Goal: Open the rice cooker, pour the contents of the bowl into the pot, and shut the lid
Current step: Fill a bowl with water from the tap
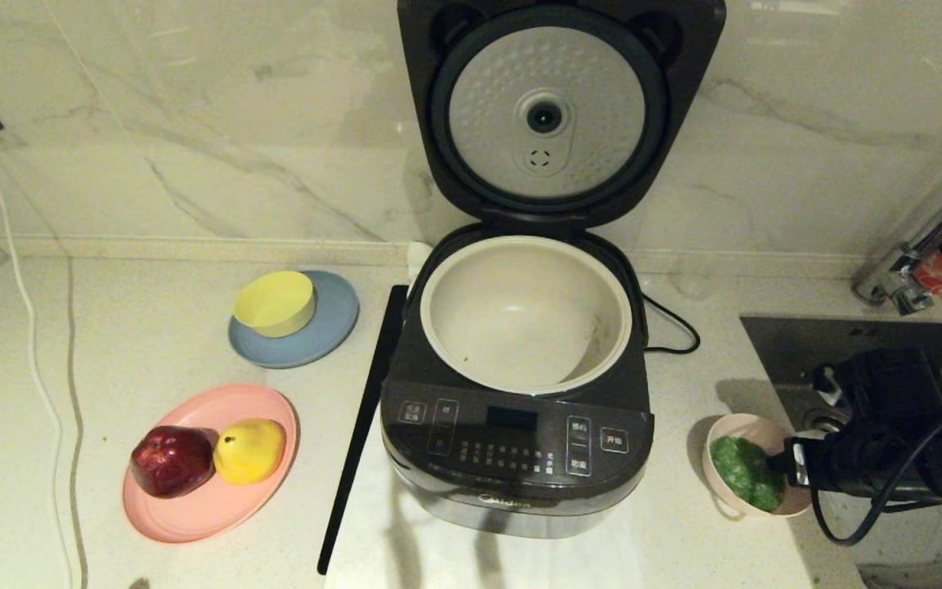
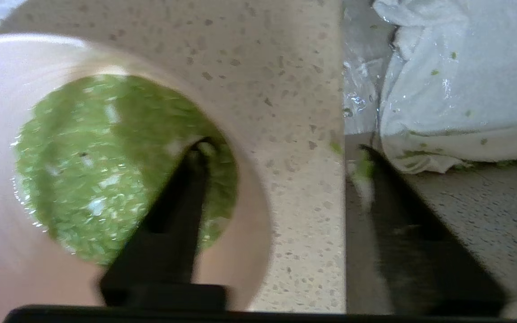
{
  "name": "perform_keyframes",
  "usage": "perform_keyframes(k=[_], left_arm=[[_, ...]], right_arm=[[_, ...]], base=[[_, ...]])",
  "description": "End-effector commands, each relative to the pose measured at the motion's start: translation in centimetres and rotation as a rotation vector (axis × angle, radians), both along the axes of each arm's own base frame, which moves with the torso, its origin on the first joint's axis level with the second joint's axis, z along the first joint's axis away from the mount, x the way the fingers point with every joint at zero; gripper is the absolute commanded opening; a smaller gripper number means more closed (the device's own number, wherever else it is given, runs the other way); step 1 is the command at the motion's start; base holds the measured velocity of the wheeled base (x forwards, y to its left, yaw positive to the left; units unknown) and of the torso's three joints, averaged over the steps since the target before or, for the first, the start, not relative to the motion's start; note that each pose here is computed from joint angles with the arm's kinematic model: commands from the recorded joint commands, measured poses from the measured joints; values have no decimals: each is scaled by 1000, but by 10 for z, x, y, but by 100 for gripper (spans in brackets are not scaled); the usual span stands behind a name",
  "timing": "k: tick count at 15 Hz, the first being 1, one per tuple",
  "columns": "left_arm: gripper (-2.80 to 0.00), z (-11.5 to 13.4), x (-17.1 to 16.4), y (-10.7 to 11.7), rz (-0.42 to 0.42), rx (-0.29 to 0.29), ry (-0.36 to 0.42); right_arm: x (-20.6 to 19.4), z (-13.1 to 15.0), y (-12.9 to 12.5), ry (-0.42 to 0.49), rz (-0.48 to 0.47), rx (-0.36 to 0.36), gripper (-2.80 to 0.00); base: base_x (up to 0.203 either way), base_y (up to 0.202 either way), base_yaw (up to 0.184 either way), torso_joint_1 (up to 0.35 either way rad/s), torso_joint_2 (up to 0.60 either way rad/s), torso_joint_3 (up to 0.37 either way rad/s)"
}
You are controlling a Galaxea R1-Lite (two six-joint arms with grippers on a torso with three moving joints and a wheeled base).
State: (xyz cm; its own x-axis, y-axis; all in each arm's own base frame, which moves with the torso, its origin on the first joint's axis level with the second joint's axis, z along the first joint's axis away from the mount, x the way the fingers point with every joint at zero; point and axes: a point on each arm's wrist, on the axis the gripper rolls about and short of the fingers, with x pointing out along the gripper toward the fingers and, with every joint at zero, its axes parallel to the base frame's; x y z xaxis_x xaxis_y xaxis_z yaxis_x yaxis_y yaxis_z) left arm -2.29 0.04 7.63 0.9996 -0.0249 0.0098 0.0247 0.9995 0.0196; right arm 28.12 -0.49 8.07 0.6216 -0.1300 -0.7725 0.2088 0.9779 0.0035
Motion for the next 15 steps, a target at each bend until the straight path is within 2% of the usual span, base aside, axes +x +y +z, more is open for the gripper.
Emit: perform_keyframes(k=[1, 5, 11, 15], left_arm=[[-280, -2, 1, 0, 0, 1, 8], [-280, -3, 1, 0, 0, 1, 9], [-280, -3, 1, 0, 0, 1, 9], [-280, -2, 1, 0, 0, 1, 8]], right_arm=[[1, -4, 0, 10, -3, -2, -280], [2, -4, 1, -2, -40, 51, -280], [-3, 13, -1, -58, -45, 52, -280], [-12, 34, -29, -128, -104, 91, -280]], base=[[0, 0, 0, 0, 0, 0], [0, 0, 0, 0, 0, 0], [0, 0, 0, 0, 0, 0], [0, 0, 0, 0, 0, 0]])
